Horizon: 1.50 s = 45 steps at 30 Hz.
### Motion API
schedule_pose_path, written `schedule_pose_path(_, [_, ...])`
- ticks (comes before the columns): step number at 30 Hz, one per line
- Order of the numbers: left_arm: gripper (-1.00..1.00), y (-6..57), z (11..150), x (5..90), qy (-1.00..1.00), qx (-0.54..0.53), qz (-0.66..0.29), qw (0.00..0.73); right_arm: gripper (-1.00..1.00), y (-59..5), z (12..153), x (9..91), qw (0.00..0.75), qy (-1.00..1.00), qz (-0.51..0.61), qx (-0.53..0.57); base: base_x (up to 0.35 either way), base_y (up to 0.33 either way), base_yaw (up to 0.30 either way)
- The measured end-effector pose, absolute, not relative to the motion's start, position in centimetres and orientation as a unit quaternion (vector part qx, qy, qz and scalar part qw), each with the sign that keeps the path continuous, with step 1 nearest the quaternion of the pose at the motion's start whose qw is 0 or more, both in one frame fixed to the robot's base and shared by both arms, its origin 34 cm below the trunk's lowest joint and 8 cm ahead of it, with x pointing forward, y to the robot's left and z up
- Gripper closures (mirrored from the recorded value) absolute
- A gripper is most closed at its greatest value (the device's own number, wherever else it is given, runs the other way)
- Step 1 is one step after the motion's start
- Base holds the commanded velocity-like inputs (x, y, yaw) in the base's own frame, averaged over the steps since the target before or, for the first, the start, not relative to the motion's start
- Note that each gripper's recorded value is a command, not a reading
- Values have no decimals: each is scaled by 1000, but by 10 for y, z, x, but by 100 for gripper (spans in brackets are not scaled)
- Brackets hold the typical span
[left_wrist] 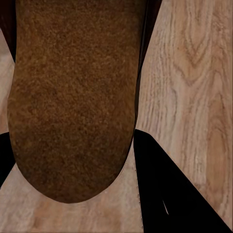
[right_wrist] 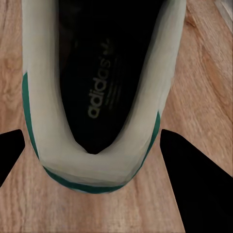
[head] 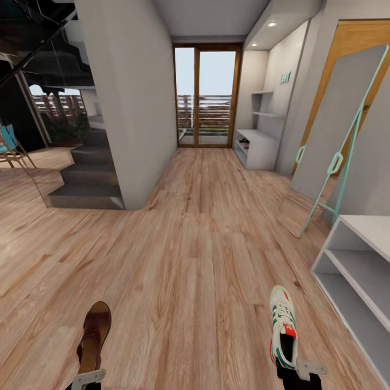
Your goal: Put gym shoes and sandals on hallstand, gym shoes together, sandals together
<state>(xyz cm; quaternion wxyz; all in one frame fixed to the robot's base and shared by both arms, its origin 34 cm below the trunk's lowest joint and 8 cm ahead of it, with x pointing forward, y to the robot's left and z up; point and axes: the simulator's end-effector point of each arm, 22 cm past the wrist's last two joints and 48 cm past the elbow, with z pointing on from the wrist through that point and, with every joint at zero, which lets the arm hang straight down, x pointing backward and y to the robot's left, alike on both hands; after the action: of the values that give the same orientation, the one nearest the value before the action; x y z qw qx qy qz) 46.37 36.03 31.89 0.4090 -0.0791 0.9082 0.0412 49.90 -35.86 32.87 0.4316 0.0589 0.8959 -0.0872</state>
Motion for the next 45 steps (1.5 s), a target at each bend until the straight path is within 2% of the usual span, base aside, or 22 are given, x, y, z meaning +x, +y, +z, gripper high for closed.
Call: schedule_pose_path(45, [100,361,319,463,908,-81,42,409,100,-359,329,499,431,896,-87,59,338,0,0])
